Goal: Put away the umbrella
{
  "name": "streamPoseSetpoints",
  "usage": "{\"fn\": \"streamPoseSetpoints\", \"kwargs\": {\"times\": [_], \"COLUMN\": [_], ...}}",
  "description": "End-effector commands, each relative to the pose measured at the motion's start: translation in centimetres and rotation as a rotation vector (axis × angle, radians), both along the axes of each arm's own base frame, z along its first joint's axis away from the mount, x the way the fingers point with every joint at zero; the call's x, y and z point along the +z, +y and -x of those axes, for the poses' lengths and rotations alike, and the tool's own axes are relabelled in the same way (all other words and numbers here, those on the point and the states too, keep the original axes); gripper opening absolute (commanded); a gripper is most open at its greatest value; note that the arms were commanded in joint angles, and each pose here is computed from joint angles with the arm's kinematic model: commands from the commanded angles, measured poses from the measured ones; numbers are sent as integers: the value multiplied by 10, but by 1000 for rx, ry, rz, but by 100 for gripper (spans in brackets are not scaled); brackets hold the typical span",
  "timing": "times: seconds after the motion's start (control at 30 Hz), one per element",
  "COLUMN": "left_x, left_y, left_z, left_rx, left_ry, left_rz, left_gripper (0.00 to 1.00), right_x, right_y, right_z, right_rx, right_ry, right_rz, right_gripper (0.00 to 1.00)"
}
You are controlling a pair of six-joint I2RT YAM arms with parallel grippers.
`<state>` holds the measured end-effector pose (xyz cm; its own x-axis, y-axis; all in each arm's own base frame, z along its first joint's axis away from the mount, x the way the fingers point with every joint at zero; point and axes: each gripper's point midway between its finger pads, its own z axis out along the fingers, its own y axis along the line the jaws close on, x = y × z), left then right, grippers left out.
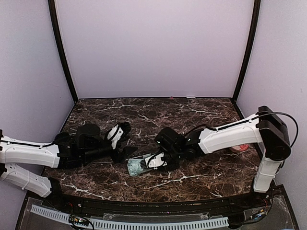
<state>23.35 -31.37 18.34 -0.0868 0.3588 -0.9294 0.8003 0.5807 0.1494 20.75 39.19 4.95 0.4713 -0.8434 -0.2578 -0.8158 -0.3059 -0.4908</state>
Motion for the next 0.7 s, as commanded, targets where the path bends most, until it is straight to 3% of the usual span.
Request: {"fn": "streamPoseSetpoints", "kwargs": {"times": [0.0, 0.13, 0.27, 0.4, 0.57, 0.67], "left_x": [8, -2, -19, -36, -63, -80], "left_y": [21, 21, 19, 5, -14, -18], "left_z": [19, 44, 66, 87, 106, 105], "left_rx": [-6, -153, -295, -434, -568, -576], "left_ry": [-1, -58, -105, -99, -1, 23], "left_rz": [86, 19, -99, -207, -307, -345], "left_gripper": [59, 46, 44, 50, 57, 59], "right_x": [-17, -18, -19, -14, -20, -26], "right_y": [-31, -30, -25, -14, -8, -5], "right_z": [42, 55, 66, 66, 56, 49], "right_rx": [-128, -146, -157, -153, -223, -254], "right_ry": [354, 508, 705, 872, 1076, 1115], "right_rz": [79, 99, 106, 96, 116, 122], "right_gripper": [0, 0, 0, 1, 14, 20]}}
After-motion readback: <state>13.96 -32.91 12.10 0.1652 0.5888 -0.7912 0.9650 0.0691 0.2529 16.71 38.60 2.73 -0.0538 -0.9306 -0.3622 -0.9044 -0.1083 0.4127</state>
